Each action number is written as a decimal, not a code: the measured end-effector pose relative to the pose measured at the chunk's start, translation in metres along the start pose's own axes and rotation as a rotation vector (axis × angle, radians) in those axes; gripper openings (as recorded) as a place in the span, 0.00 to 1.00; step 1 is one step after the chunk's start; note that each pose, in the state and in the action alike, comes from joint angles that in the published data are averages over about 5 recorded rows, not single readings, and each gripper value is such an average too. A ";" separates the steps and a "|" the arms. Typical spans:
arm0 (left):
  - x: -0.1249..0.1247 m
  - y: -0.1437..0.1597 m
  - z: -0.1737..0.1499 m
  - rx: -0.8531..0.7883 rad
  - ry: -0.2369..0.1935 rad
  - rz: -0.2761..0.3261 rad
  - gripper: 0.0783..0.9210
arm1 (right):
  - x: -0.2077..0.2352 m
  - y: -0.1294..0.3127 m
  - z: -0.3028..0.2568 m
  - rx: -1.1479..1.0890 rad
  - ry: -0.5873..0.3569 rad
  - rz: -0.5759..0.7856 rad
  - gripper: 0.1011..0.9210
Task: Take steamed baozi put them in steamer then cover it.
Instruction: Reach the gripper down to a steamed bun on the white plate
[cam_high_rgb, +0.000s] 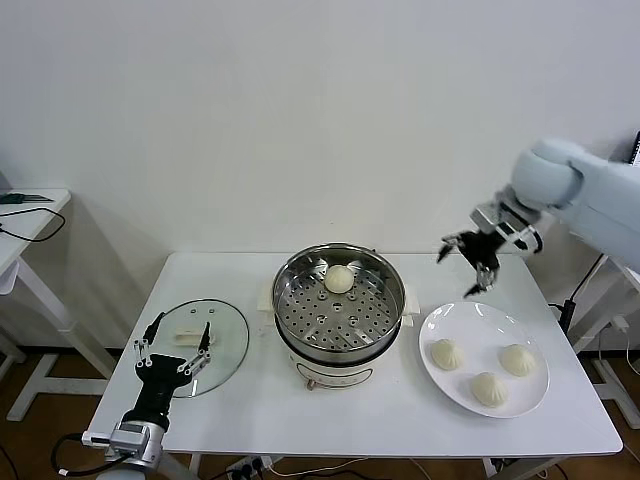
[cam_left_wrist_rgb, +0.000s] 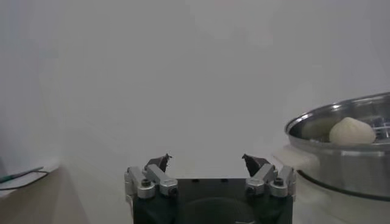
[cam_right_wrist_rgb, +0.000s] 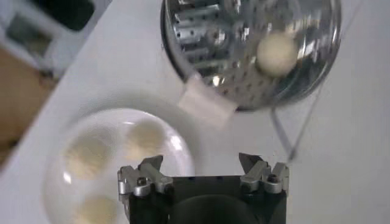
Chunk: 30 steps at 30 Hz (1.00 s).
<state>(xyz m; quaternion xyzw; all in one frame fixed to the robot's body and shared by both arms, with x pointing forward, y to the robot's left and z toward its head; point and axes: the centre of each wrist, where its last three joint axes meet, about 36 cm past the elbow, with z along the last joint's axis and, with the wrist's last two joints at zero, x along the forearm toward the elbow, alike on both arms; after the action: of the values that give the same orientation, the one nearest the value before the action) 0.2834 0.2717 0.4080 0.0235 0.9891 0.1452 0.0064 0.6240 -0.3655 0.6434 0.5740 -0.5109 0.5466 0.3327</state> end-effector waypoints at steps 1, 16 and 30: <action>0.000 0.000 -0.001 0.000 -0.001 0.001 0.88 | -0.007 0.004 0.003 -0.024 -0.001 -0.002 0.88; 0.000 -0.006 -0.003 0.001 -0.007 0.009 0.88 | -0.082 0.041 0.025 -0.215 0.039 -0.024 0.88; -0.002 -0.009 -0.003 0.006 -0.010 0.008 0.88 | -0.128 0.056 0.026 -0.251 0.068 -0.031 0.88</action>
<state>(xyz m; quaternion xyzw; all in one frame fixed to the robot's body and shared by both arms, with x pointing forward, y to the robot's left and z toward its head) 0.2849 0.2622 0.4080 0.0280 0.9894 0.1421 0.0106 0.5933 -0.3755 0.5046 0.5169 -0.5547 0.4922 0.4277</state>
